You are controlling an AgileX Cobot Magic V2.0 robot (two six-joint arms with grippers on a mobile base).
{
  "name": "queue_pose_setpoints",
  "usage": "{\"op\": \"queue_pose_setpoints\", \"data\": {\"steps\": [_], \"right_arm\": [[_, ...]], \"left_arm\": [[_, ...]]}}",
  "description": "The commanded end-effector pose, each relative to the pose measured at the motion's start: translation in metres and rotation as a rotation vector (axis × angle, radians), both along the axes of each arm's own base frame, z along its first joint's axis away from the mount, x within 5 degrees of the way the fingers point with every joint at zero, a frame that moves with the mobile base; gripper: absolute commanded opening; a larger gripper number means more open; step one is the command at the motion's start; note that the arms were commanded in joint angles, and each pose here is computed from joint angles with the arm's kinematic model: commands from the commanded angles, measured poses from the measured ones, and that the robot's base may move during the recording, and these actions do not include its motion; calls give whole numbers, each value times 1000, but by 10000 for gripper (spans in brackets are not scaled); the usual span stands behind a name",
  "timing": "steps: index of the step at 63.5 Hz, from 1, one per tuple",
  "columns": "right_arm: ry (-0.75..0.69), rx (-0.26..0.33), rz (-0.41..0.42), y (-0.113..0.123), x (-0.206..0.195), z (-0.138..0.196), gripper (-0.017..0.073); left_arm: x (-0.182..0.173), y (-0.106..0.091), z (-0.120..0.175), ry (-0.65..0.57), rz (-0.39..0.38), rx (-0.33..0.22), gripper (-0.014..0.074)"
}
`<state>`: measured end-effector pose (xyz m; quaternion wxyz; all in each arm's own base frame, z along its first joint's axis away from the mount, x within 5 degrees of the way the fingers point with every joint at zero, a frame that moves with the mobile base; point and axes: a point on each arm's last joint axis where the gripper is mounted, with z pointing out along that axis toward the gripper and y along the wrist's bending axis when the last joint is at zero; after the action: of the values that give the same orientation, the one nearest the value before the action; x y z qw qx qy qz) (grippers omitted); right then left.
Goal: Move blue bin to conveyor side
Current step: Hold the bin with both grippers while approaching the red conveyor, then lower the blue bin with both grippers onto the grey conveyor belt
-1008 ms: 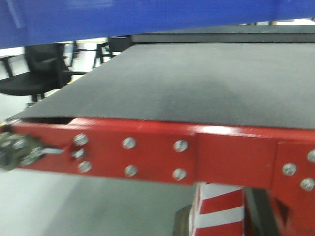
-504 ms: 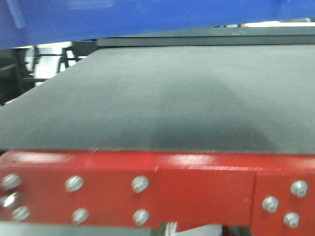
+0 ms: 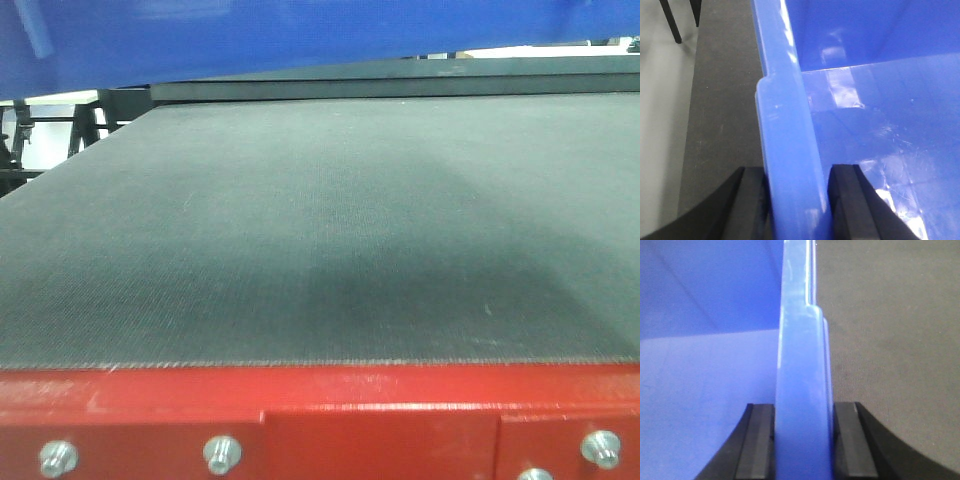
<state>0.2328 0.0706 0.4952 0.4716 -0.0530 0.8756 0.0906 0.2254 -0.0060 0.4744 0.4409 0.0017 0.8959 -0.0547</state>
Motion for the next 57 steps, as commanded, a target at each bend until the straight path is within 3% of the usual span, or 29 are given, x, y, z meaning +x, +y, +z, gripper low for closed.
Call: {"op": "queue_pose_setpoints", "data": {"steps": [1, 57], "right_arm": [[-154, 23, 4, -2, -3, 19, -70], [-154, 23, 4, -2, -3, 19, -70]], "left_arm": [[-7, -3, 18, -132, -19, -19, -18], [-7, -3, 18, -132, -19, -19, -18]]}}
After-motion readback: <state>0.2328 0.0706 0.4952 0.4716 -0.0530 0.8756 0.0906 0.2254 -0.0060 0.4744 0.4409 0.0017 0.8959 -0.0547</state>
